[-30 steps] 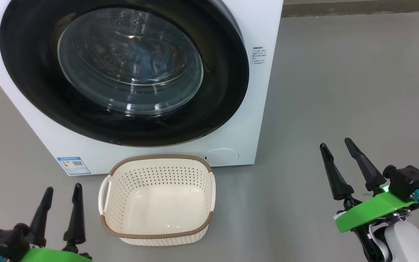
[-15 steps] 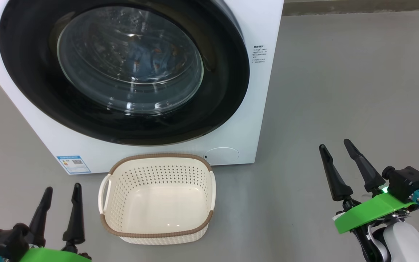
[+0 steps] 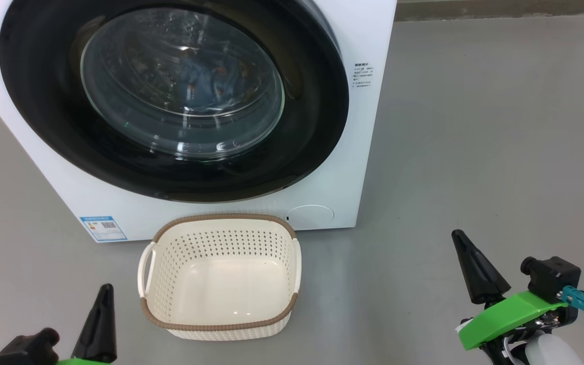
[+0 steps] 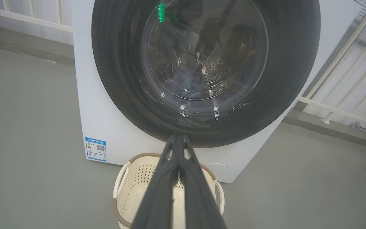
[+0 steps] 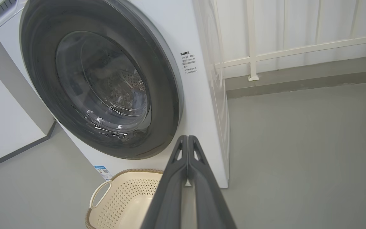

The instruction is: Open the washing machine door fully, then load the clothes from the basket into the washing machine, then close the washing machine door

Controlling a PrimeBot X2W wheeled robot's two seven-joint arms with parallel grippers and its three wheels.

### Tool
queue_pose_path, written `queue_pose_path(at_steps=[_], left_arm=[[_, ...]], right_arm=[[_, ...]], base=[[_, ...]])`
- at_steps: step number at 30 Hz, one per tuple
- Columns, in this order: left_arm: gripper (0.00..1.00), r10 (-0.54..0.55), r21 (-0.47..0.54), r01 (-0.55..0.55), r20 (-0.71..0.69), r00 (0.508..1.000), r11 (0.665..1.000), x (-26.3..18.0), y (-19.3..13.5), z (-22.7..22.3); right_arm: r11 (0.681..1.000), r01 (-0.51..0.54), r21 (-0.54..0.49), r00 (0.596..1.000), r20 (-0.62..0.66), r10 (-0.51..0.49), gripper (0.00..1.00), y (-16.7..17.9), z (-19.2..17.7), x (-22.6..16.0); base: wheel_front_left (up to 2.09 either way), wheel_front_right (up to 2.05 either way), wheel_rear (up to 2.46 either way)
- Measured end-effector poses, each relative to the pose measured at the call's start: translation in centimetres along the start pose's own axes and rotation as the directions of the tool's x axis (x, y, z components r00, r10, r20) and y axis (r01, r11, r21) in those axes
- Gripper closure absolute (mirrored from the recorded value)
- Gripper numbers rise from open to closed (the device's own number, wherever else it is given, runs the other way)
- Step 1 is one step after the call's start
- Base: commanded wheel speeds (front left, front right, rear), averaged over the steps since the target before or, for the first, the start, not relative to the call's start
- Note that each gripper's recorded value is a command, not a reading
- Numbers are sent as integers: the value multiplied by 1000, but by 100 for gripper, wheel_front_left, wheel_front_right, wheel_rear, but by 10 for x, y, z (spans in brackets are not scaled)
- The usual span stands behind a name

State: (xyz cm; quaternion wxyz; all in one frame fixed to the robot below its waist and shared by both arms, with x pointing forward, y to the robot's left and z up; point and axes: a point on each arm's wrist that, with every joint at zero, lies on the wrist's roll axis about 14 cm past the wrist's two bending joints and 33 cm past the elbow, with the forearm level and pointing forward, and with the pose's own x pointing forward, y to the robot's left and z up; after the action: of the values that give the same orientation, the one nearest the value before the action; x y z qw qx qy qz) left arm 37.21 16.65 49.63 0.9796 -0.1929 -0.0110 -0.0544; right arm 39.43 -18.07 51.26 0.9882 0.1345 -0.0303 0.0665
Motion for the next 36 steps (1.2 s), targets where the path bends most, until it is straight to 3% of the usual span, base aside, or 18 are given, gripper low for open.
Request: queue_pose_path(at_steps=[19, 36], left_arm=[[100, 60, -171, -64, -29, 998, 983, -2, 11, -4], [100, 101, -343, -113, -52, 994, 933, -2, 18, -6]], right_arm=[[979, 64, 191, 998, -16, -62, 100, -9, -1, 0], [918, 109, 380, 994, -27, -107, 100, -15, -1, 0]], base=[[0, 0, 0], [0, 0, 0]])
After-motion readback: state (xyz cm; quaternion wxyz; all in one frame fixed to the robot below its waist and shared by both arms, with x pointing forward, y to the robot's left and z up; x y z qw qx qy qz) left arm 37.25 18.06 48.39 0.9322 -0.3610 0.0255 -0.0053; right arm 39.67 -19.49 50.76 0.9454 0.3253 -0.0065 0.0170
